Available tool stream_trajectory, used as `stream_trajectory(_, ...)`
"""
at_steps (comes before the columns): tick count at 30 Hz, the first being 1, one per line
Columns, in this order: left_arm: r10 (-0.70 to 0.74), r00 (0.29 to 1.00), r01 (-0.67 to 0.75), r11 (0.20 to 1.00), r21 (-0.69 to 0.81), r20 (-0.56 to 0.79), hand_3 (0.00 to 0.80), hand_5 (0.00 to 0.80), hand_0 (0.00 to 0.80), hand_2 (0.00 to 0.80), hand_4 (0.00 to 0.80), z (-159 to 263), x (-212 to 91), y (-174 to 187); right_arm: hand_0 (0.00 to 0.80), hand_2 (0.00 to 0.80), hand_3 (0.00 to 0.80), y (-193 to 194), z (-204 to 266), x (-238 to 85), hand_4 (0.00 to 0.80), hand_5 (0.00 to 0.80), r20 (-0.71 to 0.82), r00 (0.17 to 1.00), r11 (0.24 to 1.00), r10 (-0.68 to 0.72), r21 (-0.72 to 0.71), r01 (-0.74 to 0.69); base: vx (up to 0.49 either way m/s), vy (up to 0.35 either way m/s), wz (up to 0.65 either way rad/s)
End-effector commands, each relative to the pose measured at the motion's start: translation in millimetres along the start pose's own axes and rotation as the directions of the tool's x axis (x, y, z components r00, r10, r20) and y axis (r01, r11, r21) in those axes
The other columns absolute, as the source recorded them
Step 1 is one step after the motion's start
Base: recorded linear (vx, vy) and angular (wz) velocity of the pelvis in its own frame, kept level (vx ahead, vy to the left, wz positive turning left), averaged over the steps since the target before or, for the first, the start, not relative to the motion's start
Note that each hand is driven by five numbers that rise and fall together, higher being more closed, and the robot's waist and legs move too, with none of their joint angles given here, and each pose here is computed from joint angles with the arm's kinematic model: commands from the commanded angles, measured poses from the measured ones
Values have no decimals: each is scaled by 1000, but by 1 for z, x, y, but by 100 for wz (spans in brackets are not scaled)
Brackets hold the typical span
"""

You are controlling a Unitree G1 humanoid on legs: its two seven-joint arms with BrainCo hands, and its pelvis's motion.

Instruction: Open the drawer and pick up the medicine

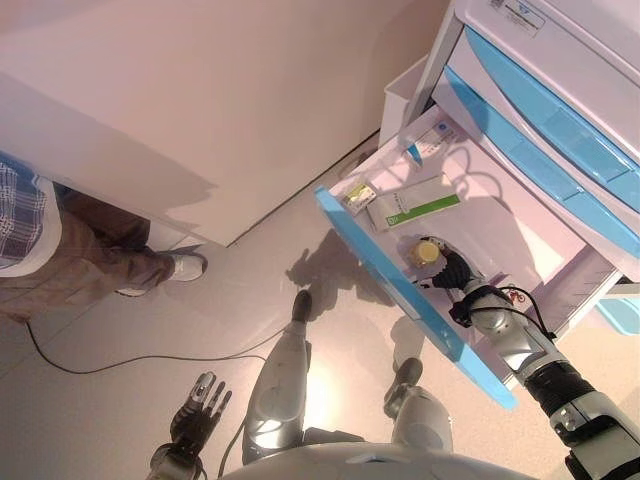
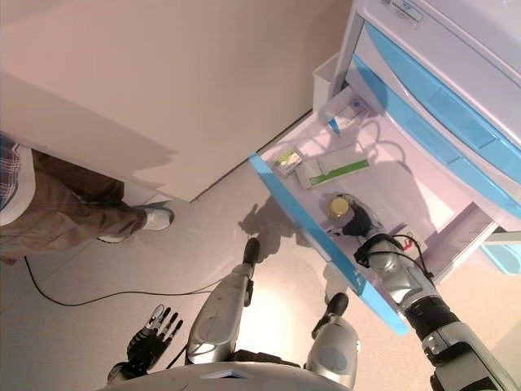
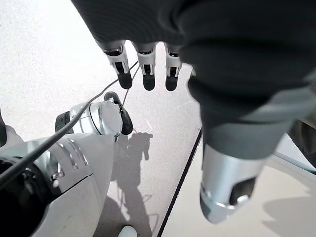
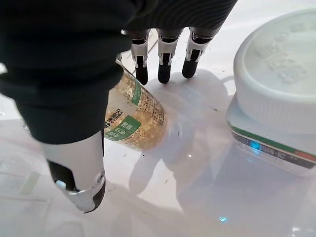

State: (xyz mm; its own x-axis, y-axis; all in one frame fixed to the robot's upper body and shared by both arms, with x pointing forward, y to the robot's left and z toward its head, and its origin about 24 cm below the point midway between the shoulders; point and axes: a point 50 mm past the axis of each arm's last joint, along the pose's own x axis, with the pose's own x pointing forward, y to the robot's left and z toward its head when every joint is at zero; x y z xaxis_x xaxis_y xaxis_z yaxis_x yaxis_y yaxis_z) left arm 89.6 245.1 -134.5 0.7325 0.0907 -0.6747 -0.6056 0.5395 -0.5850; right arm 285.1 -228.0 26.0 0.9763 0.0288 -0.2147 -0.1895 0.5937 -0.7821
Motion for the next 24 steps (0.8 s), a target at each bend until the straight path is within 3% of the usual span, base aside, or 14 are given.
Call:
stream_trajectory(1,-22,999,24,998,61,-26,0,0,0,0,0,0,0,-3,0,0,0,-6,20,4,0,0,100,995,999,-18,-25,21,0,0,0)
stream_trajectory(4,-21,999,23,998,62,-28,0,0,0,0,0,-1,0,-2,0,0,0,-5,20,4,0,0,106,994,999,-21,-27,24,0,0,0)
stream_trajectory(5,-20,999,22,998,60,-29,0,0,0,0,0,-1,-1,-2,66,66,66,-6,20,4,66,66,106,994,999,-25,-28,29,0,0,0)
stream_trajectory(7,-20,999,22,998,62,-32,0,0,0,0,0,-2,0,-2,414,414,414,-6,20,5,414,414,109,993,999,-37,-20,39,0,0,0)
stream_trajectory(8,-18,999,20,998,62,-33,0,0,0,0,0,-2,0,-2,552,552,552,-6,20,5,552,552,110,993,999,-43,-15,45,0,0,0)
stream_trajectory(9,-17,999,19,998,61,-33,0,0,0,0,0,-3,0,-2,596,596,596,-6,20,5,596,596,110,993,999,-48,-10,49,0,0,0)
stream_trajectory(11,-17,999,19,998,58,-33,0,0,0,0,0,-3,0,-2,800,800,800,-7,22,5,800,800,117,992,998,-55,-3,56,0,0,0)
stream_trajectory(24,-15,999,17,998,56,-38,0,0,0,0,0,-6,-3,0,800,800,800,-9,21,3,800,800,136,988,998,-68,8,68,0,0,0)
